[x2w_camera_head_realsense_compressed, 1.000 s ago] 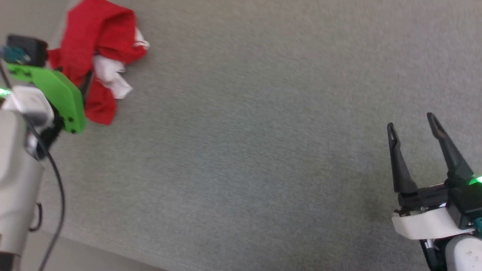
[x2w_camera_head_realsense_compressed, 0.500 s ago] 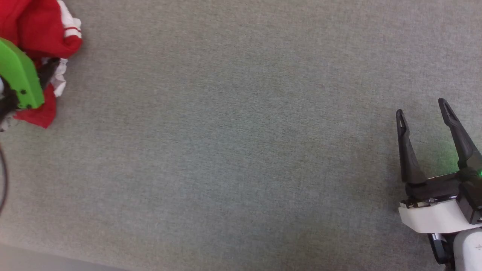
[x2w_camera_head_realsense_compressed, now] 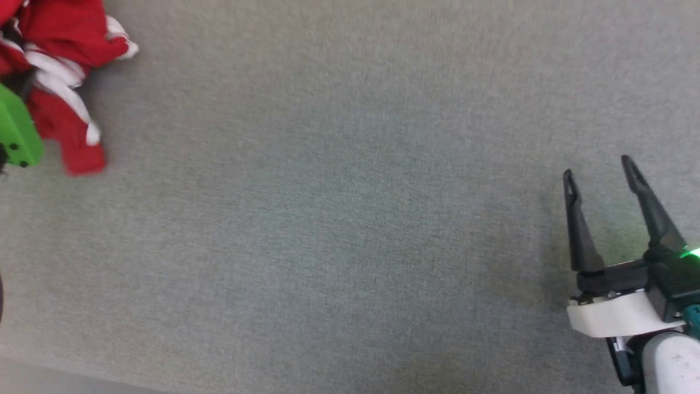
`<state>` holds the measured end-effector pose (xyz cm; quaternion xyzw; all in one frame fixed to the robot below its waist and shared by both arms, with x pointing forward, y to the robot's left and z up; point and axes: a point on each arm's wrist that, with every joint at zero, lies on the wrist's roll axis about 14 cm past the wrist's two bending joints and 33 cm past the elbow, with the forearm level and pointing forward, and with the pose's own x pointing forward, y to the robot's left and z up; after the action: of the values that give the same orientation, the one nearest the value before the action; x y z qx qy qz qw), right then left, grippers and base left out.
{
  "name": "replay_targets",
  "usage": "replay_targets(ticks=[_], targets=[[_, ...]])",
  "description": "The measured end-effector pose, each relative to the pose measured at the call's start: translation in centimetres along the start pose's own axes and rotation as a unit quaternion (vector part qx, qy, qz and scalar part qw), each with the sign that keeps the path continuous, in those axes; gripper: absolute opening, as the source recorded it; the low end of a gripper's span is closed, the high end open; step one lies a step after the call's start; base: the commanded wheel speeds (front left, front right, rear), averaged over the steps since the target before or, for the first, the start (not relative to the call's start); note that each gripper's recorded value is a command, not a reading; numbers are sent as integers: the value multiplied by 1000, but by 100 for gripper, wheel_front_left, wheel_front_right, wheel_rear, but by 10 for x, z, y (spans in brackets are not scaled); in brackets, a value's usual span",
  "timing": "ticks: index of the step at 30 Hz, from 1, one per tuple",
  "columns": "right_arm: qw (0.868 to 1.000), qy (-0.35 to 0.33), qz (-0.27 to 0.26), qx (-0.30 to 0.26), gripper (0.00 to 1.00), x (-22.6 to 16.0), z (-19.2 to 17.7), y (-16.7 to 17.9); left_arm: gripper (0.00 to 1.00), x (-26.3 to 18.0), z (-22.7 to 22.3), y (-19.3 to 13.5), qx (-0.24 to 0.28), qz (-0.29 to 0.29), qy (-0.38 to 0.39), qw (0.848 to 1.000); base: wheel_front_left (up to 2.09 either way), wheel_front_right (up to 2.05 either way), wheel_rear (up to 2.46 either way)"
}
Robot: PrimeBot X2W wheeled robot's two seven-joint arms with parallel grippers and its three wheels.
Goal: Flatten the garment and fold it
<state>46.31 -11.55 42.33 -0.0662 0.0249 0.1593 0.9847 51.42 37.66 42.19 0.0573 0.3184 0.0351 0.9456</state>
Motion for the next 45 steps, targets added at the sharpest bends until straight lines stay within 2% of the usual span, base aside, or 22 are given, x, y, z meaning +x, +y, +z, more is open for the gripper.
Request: replay_targets(ticks=[3, 6, 9, 12, 16, 22, 25, 31, 35, 39, 43, 45], targets=[[1000, -13, -1, 0, 100, -4, 13, 2, 0, -20, 36, 17, 20, 21, -81, 996, 0, 0, 0], [1000, -28, -5, -1, 100, -9, 27, 3, 0, -46, 82, 28, 44, 37, -173, 983, 0, 0, 0], [999, -44, -11, -1, 100, -17, 43, 3, 0, -78, 131, 28, 67, 42, -270, 960, 0, 0, 0], [998, -55, -17, -5, 100, -28, 56, 3, 0, -113, 175, 14, 84, 32, -348, 933, 0, 0, 0], [997, -69, -26, -8, 100, -43, 72, 2, 0, -161, 220, -15, 104, 3, -430, 897, 0, 0, 0], [994, -100, -51, -17, 100, -68, 98, -8, 0, -252, 278, -80, 129, -61, -562, 815, 0, 0, 0], [991, -110, -70, -23, 100, -80, 107, -18, 0, -281, 292, -118, 128, -105, -602, 781, 0, 0, 0], [986, -118, -116, -28, 100, -107, 114, -43, 0, -306, 296, -211, 110, -219, -621, 745, 0, 0, 0], [981, -117, -149, -32, 100, -124, 114, -60, 0, -300, 273, -275, 97, -295, -601, 737, 0, 0, 0], [978, -110, -175, -33, 100, -138, 111, -73, 0, -275, 235, -328, 90, -356, -556, 746, 0, 0, 0], [975, -98, -196, -31, 100, -147, 103, -84, 0, -222, 168, -369, 125, -400, -461, 782, 0, 0, 0], [975, -88, -202, -29, 100, -147, 97, -88, 0, -181, 110, -382, 169, -420, -369, 812, 0, 0, 0]])
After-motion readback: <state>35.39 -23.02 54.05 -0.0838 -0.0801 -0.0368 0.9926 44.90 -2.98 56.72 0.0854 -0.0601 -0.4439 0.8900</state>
